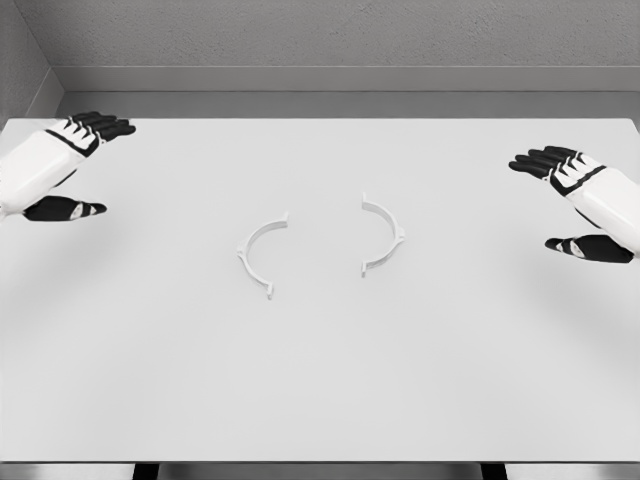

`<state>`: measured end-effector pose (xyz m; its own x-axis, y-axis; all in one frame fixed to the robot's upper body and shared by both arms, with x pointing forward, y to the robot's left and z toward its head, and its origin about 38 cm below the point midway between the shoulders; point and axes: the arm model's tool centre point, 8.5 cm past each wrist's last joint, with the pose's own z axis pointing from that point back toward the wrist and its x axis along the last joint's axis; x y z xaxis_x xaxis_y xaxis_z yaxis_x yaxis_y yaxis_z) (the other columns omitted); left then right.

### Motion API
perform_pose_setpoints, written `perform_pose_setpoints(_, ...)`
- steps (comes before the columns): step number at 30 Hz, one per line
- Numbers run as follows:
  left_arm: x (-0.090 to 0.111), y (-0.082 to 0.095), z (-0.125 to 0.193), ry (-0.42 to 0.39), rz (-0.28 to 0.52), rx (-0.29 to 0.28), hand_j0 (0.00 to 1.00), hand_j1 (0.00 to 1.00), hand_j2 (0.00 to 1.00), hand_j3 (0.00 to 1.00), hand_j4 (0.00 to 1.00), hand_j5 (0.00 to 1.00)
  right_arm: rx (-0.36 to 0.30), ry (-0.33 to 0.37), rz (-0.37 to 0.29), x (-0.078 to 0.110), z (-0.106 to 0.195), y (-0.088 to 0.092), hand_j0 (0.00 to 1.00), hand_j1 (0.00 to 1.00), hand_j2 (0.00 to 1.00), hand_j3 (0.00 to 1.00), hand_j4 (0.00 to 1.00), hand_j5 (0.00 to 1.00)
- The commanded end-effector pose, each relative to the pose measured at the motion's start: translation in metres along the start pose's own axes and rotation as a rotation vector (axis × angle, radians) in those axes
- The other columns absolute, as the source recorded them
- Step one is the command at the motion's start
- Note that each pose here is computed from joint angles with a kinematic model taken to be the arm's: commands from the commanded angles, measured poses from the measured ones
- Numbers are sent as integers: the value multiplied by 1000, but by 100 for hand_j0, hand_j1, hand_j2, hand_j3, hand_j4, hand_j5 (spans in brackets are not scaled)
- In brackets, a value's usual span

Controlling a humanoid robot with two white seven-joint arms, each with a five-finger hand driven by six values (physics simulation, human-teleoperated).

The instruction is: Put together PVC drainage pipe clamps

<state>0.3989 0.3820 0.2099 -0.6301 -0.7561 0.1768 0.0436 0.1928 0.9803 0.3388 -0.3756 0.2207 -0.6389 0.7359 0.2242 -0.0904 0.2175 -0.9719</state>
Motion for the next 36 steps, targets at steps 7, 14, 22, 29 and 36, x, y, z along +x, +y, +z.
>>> perform_pose_setpoints(7, 6, -9, -7, -14, 29, 12, 100, 100, 100, 100, 100, 100, 99, -71, 19, 14, -34, 14, 100, 100, 100, 100, 100, 100)
perform_pose_setpoints(14, 22, -34, -40, -75, 80, -12, 100, 100, 100, 100, 100, 100, 250, -58, 48, -5, -125, 52, 100, 100, 100, 100, 100, 100)
perform_pose_setpoints(22, 22, -49, -61, -77, 120, -22, 100, 100, 100, 100, 100, 100, 302, -39, -48, -17, -164, 81, 100, 100, 100, 100, 100, 100)
perform_pose_setpoints(29, 30, -63, -59, -91, 144, -46, 100, 100, 100, 100, 100, 100, 299, -31, -102, -16, -182, 94, 100, 100, 100, 100, 100, 100)
perform_pose_setpoints(36, 47, -72, -55, -127, 161, -52, 100, 100, 100, 100, 100, 100, 316, -45, -111, -11, -196, 98, 100, 100, 100, 100, 100, 100)
